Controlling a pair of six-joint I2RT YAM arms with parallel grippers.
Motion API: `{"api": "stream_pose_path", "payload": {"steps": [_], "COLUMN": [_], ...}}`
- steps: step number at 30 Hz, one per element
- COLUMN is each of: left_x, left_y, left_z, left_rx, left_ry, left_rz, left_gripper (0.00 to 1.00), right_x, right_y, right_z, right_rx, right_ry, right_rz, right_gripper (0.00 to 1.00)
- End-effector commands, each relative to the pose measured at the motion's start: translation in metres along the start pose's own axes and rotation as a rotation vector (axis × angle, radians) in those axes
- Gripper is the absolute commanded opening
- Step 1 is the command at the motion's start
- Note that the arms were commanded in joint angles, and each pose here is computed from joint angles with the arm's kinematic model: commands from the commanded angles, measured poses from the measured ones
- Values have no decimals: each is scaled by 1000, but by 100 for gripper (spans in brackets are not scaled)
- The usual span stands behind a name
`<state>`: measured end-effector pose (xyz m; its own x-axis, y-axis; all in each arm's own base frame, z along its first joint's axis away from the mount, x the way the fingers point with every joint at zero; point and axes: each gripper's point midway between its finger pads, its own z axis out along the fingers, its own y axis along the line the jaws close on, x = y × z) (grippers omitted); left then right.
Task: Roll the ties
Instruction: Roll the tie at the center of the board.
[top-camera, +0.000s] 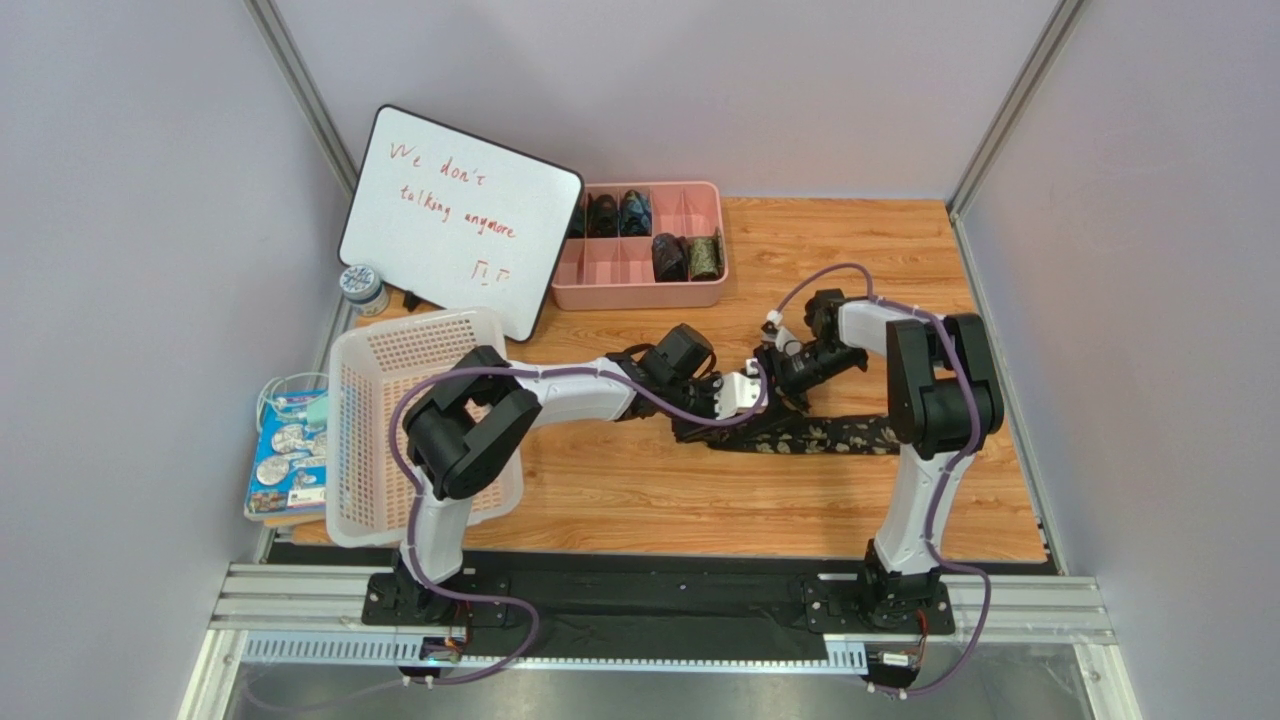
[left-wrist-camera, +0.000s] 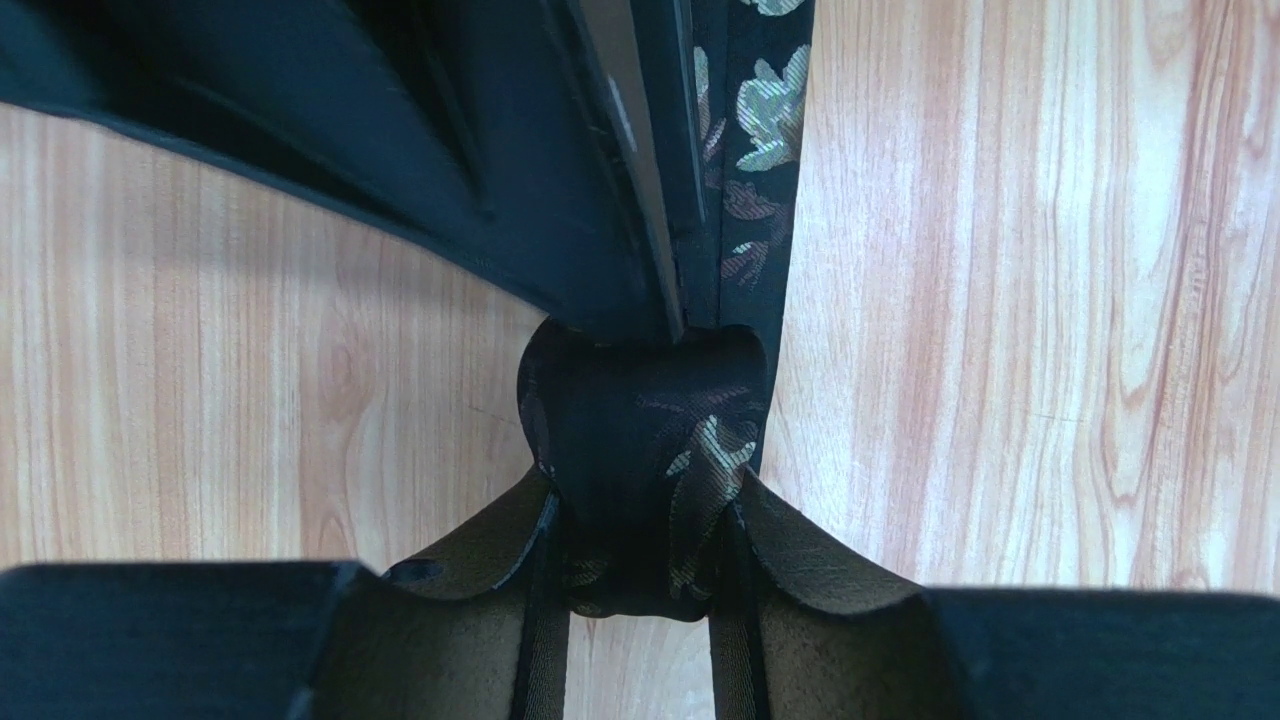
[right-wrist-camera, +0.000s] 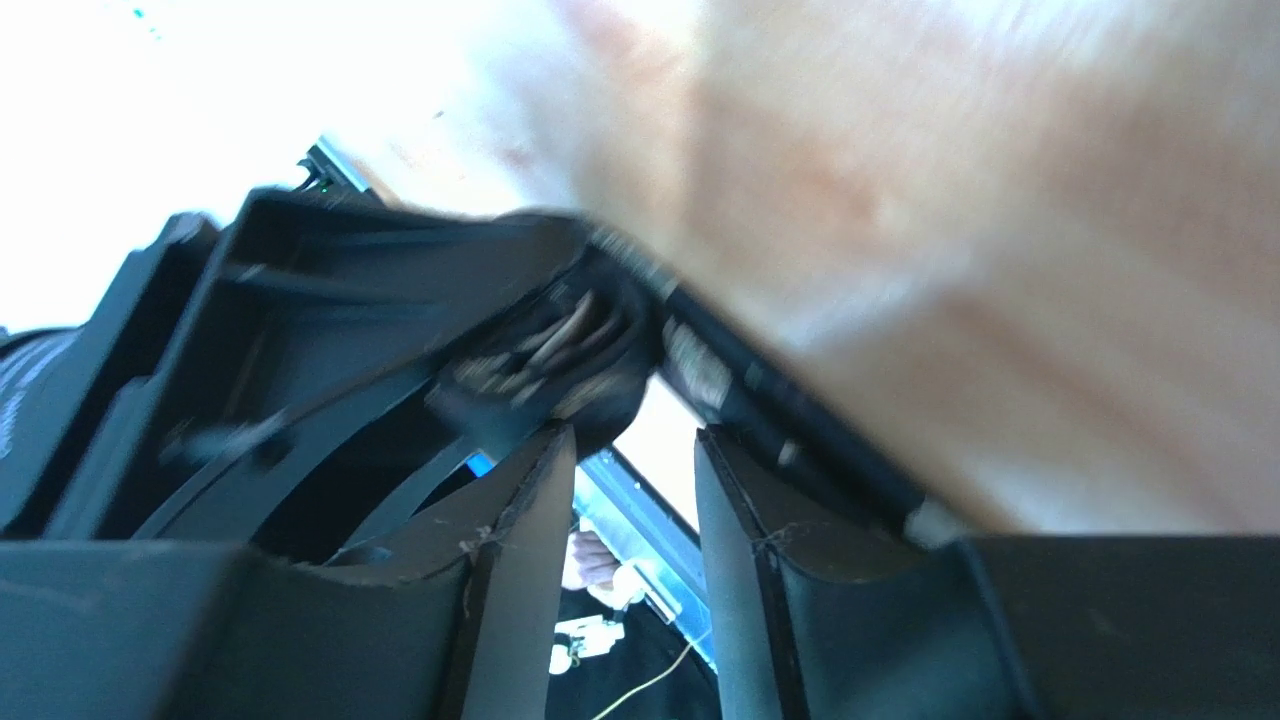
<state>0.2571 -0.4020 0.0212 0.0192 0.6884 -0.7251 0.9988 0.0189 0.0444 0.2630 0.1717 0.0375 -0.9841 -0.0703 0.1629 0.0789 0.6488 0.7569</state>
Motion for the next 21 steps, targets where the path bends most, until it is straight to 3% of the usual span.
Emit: {"api": "stream_pose_path", "payload": {"steps": [1, 5, 8, 12, 13, 15, 17, 18, 21], "left_x": [54, 56, 56, 59, 58, 54, 29, 25, 2], "left_y": [-21, -23, -23, -23, -21, -20, -9, -7, -3], "left_z": [-1, 1, 2, -1, -1, -11, -20, -20, -26], "left_rx": [62, 73, 72, 67, 62, 80, 75, 66, 48], "left_ry": [233, 250, 253, 253, 233, 162, 9, -56, -197], "left_rz": [-58, -59, -60, -88, -120, -188, -242, -234, -187], "left_gripper": [26, 28, 33, 46, 49, 58, 64, 73, 77], "right_x": [1, -4, -5, -5, -5, -2, 0, 0, 0], "right_y": [28, 33, 28, -1, -7, -26, -44, -51, -65], "right_z": [-16, -5, 9, 19, 19, 18, 19, 18, 22], "right_rx": [-53, -87, -65, 39, 53, 98, 147, 164, 208], "right_ry": [-50, -41, -25, -17, -17, -16, -7, -7, 1], "right_rz": [-66, -62, -59, -42, -33, 1, 27, 34, 43], "right_gripper": [47, 47, 40, 5, 0, 0, 0, 0, 0]}}
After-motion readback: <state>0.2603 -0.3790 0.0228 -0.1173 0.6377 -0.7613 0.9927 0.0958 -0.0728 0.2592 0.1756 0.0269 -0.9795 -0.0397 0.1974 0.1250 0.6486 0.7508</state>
